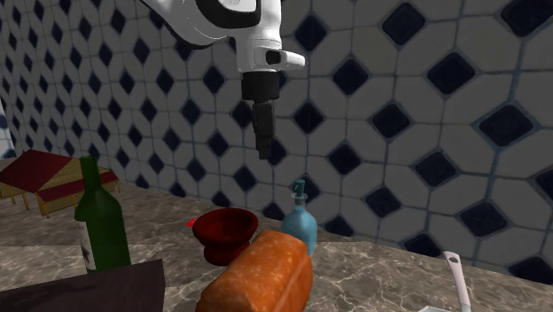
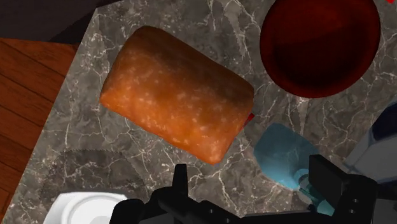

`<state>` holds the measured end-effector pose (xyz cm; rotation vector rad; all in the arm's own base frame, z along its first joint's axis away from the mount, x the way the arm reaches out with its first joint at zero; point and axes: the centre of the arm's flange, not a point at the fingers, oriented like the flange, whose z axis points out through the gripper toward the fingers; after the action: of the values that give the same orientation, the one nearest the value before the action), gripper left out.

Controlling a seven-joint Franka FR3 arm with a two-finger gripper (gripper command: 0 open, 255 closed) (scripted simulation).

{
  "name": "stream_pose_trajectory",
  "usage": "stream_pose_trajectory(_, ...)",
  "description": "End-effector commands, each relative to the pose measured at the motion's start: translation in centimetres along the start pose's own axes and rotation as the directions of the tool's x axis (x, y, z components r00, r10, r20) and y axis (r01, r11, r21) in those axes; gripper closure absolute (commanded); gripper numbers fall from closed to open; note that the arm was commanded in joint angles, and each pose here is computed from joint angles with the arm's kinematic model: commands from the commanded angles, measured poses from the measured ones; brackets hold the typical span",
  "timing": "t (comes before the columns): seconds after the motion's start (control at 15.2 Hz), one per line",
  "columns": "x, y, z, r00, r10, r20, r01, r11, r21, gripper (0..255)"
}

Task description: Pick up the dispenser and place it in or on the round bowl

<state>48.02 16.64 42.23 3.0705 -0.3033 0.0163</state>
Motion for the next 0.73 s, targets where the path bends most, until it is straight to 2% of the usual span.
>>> stream_pose_trajectory(0.0, 1.2, -2.1, 1.4, 1.0, 0.007, -0.006, -0.007, 1.0, -0.002, 0)
stream_pose_trajectory(0.66, 8.1, -10.8, 8.4, 0.999, 0.042, -0.032, -0.042, 0.999, -0.016, 0)
